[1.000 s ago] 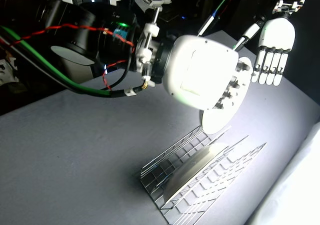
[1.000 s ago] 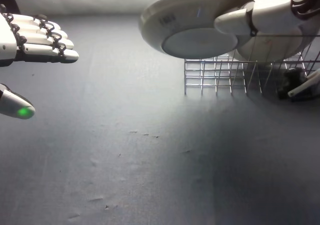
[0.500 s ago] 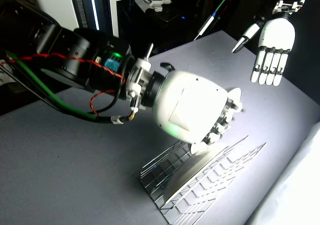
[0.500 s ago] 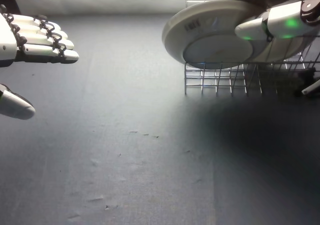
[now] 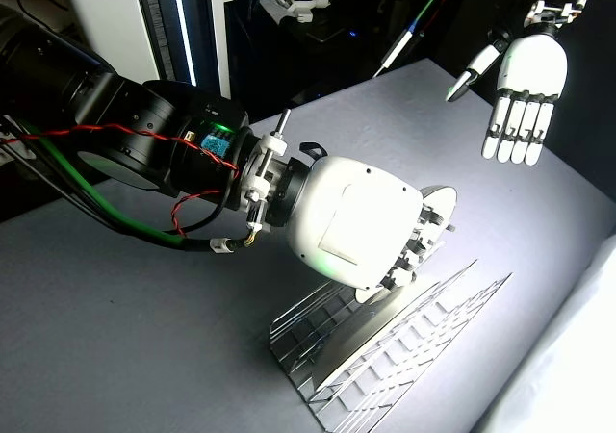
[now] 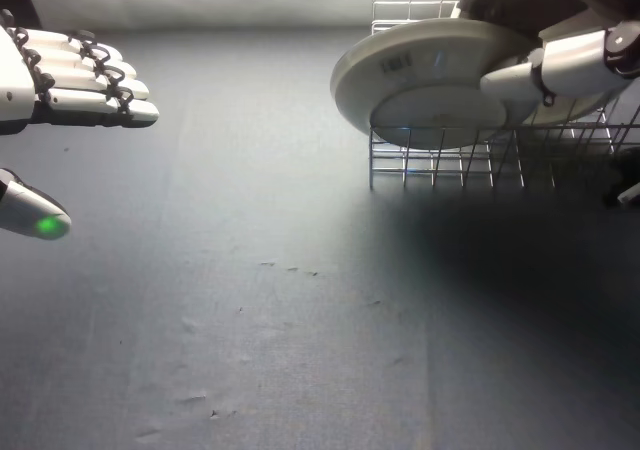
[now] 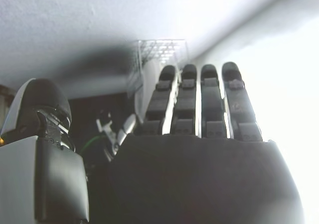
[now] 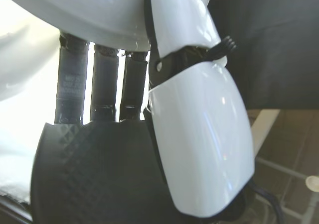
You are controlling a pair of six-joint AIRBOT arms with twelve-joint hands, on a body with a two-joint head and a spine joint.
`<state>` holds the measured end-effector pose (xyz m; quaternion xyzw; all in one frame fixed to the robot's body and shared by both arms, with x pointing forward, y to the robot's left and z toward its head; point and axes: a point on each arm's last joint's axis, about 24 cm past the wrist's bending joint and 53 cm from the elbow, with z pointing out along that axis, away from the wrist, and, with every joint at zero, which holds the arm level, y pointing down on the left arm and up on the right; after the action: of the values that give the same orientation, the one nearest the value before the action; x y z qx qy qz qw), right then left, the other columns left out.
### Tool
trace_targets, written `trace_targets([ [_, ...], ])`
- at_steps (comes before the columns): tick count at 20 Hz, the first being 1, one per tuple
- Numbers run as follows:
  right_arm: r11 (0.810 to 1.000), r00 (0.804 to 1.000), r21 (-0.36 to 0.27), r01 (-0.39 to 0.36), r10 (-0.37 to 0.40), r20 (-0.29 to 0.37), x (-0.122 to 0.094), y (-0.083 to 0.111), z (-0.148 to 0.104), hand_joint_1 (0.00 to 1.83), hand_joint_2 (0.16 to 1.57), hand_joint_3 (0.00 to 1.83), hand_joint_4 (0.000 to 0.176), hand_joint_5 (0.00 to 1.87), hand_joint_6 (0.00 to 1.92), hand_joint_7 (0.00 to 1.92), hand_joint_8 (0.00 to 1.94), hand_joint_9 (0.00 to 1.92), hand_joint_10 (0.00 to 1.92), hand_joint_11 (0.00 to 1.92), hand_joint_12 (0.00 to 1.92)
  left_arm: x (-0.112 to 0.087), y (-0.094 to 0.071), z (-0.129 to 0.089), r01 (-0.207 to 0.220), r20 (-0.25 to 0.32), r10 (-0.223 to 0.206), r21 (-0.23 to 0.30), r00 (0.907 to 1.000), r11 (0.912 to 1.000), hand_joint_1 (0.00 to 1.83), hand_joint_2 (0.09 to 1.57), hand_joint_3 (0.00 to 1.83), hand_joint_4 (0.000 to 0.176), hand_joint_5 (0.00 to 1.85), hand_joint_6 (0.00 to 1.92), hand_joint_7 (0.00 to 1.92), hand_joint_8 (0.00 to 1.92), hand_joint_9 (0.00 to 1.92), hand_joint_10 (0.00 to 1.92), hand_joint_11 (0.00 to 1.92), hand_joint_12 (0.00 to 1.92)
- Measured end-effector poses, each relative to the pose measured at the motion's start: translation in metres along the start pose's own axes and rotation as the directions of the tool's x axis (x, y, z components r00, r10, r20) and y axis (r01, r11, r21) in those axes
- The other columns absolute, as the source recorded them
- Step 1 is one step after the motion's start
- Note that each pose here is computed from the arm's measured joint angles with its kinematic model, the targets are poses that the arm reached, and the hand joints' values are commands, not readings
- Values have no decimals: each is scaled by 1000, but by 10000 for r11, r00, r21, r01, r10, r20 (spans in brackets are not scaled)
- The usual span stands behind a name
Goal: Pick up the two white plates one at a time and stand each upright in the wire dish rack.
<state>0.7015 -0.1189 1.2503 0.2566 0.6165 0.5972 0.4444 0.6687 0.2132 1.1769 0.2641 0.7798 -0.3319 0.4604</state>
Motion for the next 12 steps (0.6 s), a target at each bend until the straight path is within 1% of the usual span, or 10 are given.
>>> trace_targets([
  [2, 9999, 9999, 42, 142, -142, 24, -2, -4, 0, 1484, 1132, 2, 0, 846, 1107, 889, 978, 859, 1150, 820, 1568, 0, 0, 0, -11, -12, 11, -3, 10000, 10000, 0, 1107, 0, 0, 0, 0, 0, 0, 0, 0, 0, 0],
  [3, 9998, 9998, 72, 202, -202, 11, -2, -5, 0, 1479, 1147, 0, 0, 809, 1162, 860, 979, 838, 1191, 810, 1616, 1, 0, 0, 2, -15, -2, -7, 10000, 10000, 0, 1113, 1, 0, 0, 0, 0, 0, 0, 0, 0, 0],
  [4, 9993, 9993, 71, 369, -369, -36, -1, -6, -1, 1376, 1175, 4, 0, 793, 1273, 826, 1071, 809, 1334, 639, 1411, 1, 0, 0, -3, -40, 3, -14, 10000, 10000, 0, 1107, 0, 0, 0, 0, 0, 0, 0, 0, 0, 0],
  [5, 9981, 9980, 82, 616, -615, -124, 1, -8, -1, 1173, 1210, 0, 0, 775, 1279, 775, 571, 739, 792, 512, 1332, 2, 1, 0, -6, -59, 6, -14, 10000, 10000, 0, 1110, 0, 0, 0, 0, 0, 0, 0, 0, 0, 0],
  [6, 9972, 9971, 79, 739, -738, -187, 2, -8, -1, 1131, 1218, 1, 0, 768, 1285, 836, 264, 778, 504, 477, 1281, 4, 1, 0, 6, -103, -7, -21, 9999, 10000, 0, 1106, 0, 0, 0, 0, 0, 0, 0, 0, 0, 0],
  [7, 9970, 9969, 96, 765, -763, -203, 3, -8, -1, 1284, 1152, 0, 0, 689, 656, 857, 108, 796, 319, 417, 1236, 5, 1, 0, -21, -126, 21, -30, 9999, 10000, 0, 1108, 0, 0, 0, 0, 0, 0, 0, 0, 0, 0],
  [8, 9971, 9969, 62, 764, -763, -185, 2, -8, -1, 1314, 1130, 0, 0, 739, 305, 839, 36, 788, 201, 374, 1197, 5, 1, 0, -28, -131, 27, -20, 9999, 10000, 0, 1106, 0, 0, 0, 0, 0, 0, 0, 0, 0, 0],
  [9, 9964, 9962, -11, 845, -845, -201, 3, -6, -1, 1312, 1118, 0, 0, 778, 138, 826, 10, 784, 124, 331, 1193, 4, 1, 0, -17, -119, 17, -25, 9999, 10000, 0, 1101, 0, 0, 0, 0, 0, 0, 0, 0, 0, 0],
  [10, 9950, 9947, -116, 993, -995, -243, 4, -4, -1, 1314, 1107, 0, 0, 789, 60, 810, 2, 780, 74, 307, 1174, 4, 1, 0, -12, -114, 12, -20, 9999, 10000, 0, 1101, 0, 0, 0, 0, 0, 0, 0, 0, 0, 0],
  [12, 9934, 9933, -269, 1115, -1123, -281, 6, 0, -1, 1267, 1105, 0, 0, 646, 3, 645, 0, 636, 7, 138, 1212, 6, -2, 1, 0, -158, 1, 28, 9999, 10000, 0, 1100, 0, 0, 0, 0, 0, 0, 0, 0, 0, 0],
])
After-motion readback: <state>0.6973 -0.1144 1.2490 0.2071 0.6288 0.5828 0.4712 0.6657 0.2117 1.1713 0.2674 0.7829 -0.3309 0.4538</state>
